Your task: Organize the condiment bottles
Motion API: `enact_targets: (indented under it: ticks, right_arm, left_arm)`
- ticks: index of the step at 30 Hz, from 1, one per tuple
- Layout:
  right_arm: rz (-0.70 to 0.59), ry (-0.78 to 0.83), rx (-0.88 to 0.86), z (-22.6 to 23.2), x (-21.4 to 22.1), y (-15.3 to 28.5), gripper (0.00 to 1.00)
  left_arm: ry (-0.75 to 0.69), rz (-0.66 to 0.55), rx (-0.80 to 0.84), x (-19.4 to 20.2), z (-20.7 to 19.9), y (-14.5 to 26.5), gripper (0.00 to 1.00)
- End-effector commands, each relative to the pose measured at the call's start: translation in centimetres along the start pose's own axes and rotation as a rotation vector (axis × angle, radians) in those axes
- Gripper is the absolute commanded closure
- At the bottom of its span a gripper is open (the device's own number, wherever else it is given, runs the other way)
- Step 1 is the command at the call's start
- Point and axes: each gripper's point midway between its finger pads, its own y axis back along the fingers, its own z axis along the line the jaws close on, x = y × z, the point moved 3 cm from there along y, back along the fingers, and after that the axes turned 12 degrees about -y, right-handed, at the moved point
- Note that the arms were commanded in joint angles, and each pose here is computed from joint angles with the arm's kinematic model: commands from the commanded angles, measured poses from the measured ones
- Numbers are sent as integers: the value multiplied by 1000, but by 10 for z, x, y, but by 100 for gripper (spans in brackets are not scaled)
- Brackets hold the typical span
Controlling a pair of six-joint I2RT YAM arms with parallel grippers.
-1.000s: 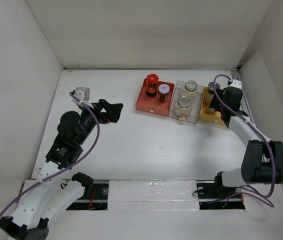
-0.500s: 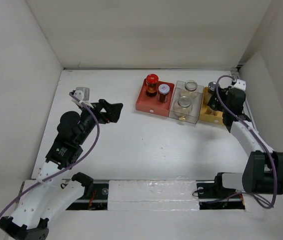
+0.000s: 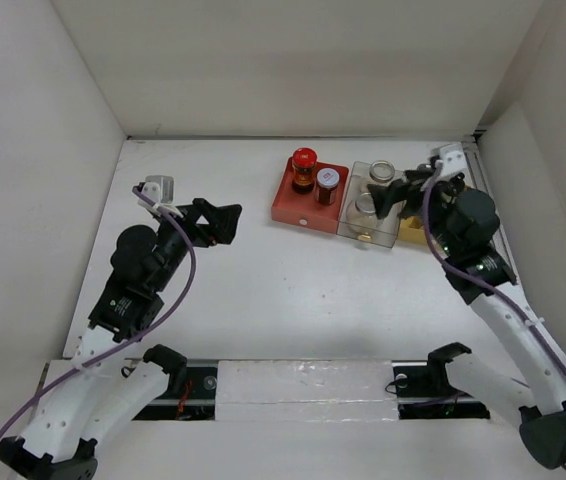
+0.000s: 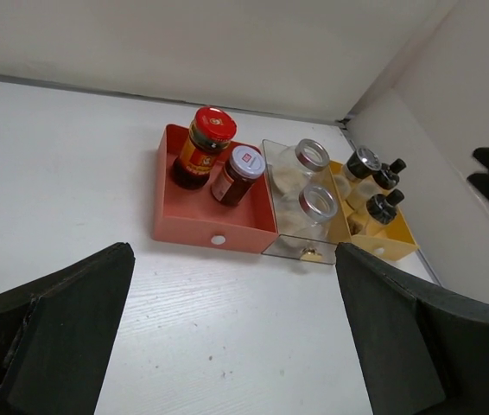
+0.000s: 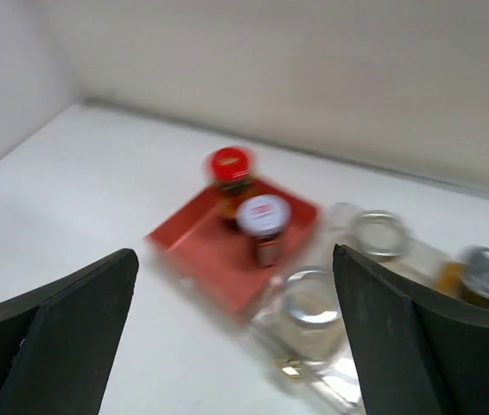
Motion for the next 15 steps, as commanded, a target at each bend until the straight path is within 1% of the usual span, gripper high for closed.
enact_targets:
  ticks: [1,2,3,6,8,9,13,15]
  right_arm:
    - [205,52,-359,69,47,3,0]
    - [246,49,-395,80,62,4,0]
    - [321,57,-470,101,90,14,0]
    - [449,75,-516,125,140,23,0]
    - [525,86,-501,128,170,26,0]
    - [527,88,-502,135,174,27,0]
    - [574,97,-482,137,196,25,0]
    - [555,96,-478,141,189,20,0]
  left_arm:
    - [-1,-102,3,-30,-3,8,0]
    - [-1,-104,-6,-30,-2,8,0]
    - [0,-113,-4,-30,-2,9,0]
    - [9,-123,0,-33,-3,12,0]
    - [9,-115,-3,-29,-2,11,0]
    - [19,-123,0,-29,-2,12,0]
    - [16,-125,54,-27,-10,14,0]
    - [16,-114,52,-25,-9,14,0]
